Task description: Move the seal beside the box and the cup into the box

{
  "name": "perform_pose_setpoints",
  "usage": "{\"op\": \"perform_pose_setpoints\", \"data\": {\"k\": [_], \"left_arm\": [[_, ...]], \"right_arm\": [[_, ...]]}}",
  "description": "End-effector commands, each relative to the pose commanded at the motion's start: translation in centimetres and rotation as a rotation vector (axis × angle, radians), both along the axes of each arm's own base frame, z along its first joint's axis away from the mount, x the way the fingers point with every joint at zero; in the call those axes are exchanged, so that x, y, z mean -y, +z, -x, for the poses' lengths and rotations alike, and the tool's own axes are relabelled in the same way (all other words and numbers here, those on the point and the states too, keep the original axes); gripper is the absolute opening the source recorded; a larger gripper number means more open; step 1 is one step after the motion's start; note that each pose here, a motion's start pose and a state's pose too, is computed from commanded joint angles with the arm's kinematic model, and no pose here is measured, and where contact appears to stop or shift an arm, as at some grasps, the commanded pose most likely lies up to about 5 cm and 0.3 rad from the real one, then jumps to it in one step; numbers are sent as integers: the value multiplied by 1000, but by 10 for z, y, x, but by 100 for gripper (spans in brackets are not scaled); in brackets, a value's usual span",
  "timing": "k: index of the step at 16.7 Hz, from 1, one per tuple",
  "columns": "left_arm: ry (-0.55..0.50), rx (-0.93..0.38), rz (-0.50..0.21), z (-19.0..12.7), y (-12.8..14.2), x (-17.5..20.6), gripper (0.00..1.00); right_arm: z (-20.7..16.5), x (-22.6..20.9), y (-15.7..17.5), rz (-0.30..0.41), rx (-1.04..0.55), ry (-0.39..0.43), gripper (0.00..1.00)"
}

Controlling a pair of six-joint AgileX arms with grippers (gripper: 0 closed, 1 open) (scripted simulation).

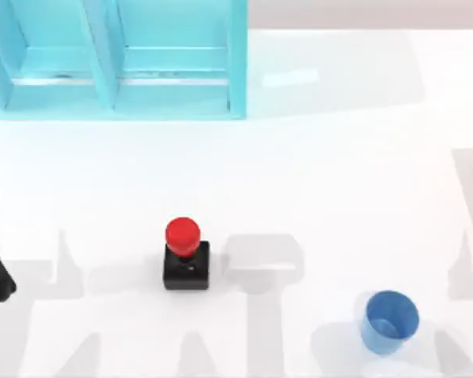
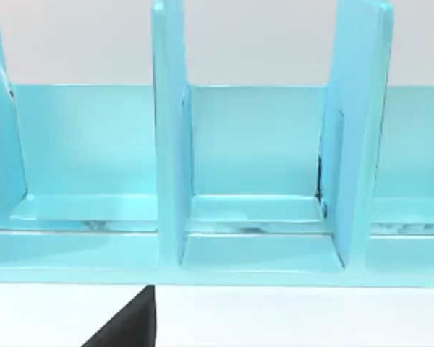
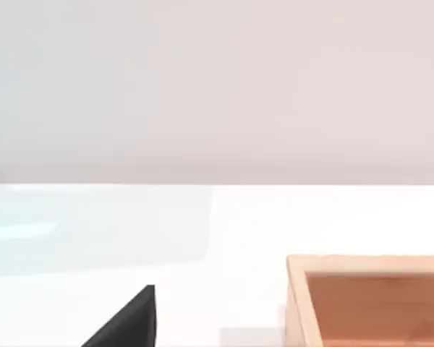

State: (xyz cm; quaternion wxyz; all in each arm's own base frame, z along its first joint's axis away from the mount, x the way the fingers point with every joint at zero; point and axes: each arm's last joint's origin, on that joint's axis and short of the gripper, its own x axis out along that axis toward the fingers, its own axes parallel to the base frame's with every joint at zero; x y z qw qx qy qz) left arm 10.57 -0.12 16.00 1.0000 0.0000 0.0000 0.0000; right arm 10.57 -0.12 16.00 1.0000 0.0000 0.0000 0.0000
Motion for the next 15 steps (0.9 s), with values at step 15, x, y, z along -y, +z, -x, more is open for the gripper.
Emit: {"op": "perform_pose_setpoints", "data": {"k": [15], "left_arm": [[0, 0, 0, 0, 0, 0, 100]], "right_arm": [[-33, -57, 149, -172, -419, 406, 100]]}}
